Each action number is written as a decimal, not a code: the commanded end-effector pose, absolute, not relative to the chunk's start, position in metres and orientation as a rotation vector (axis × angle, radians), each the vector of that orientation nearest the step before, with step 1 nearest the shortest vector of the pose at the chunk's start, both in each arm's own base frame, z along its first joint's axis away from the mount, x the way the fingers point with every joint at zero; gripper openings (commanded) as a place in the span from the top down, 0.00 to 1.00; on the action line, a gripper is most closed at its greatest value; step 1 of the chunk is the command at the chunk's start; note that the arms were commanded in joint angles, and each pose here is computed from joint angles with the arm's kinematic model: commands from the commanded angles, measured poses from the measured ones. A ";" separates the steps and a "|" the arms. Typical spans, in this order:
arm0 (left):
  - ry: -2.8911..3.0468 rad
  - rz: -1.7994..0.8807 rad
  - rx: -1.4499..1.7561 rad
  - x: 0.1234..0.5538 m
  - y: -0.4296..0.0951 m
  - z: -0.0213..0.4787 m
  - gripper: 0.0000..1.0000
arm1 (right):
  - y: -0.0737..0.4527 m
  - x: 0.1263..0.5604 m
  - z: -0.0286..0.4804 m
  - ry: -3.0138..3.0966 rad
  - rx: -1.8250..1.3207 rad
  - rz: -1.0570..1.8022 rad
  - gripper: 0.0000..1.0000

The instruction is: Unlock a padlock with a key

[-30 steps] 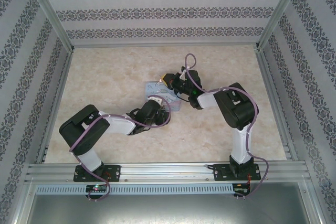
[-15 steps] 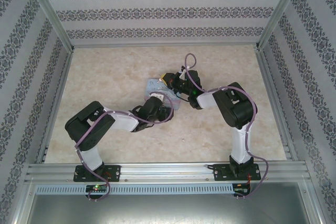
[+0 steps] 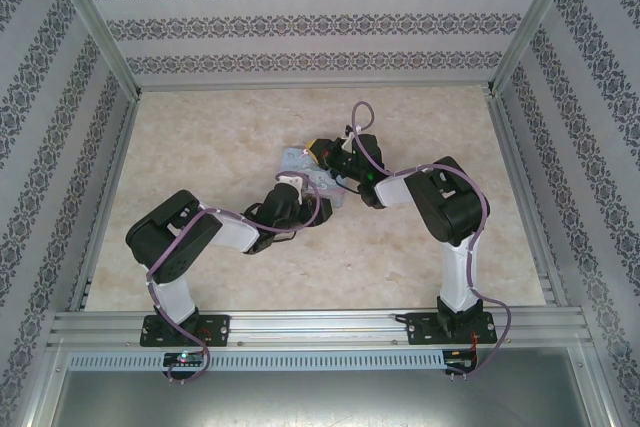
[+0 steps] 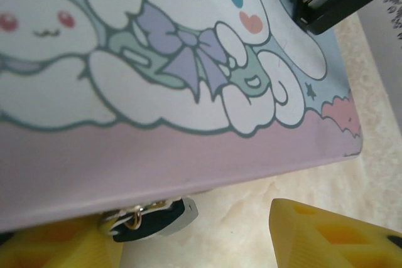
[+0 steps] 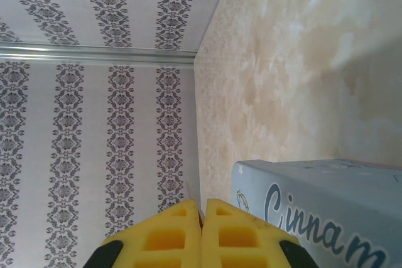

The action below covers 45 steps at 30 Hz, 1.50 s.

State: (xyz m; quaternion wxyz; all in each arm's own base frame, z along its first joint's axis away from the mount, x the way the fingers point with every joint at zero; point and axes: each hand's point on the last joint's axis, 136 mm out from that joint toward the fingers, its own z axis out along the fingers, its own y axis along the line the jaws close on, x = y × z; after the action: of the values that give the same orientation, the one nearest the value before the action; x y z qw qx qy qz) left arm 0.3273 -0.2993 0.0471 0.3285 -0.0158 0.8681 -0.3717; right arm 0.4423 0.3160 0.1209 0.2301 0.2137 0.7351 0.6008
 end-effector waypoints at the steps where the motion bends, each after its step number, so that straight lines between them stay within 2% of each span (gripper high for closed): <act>1: 2.162 -1.131 -0.101 0.332 -0.307 0.076 0.39 | 0.317 0.435 0.088 2.097 0.631 1.600 1.00; 11: 2.117 -1.178 -0.203 0.329 -0.297 0.084 0.39 | 0.318 0.434 0.086 2.100 0.630 1.599 1.00; 18: 2.134 -1.159 -0.273 0.334 -0.294 0.070 0.48 | 0.318 0.434 0.084 2.099 0.634 1.599 1.00; 26: 2.172 -1.123 -0.293 0.335 -0.291 0.056 0.49 | 0.318 0.433 0.085 2.097 0.632 1.601 1.00; 38: 2.204 -1.068 -0.331 0.335 -0.284 0.040 0.63 | 0.316 0.434 0.083 2.096 0.639 1.601 1.00; 45: 2.209 -1.057 -0.331 0.337 -0.285 0.039 0.75 | 0.316 0.434 0.082 2.096 0.641 1.602 1.00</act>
State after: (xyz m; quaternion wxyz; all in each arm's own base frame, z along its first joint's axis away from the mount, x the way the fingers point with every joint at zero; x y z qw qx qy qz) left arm 0.3300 -0.2865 0.0387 0.3230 -0.1194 0.8466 -0.4058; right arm 0.4409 0.3185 0.1219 0.2321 0.2108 0.7302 0.6071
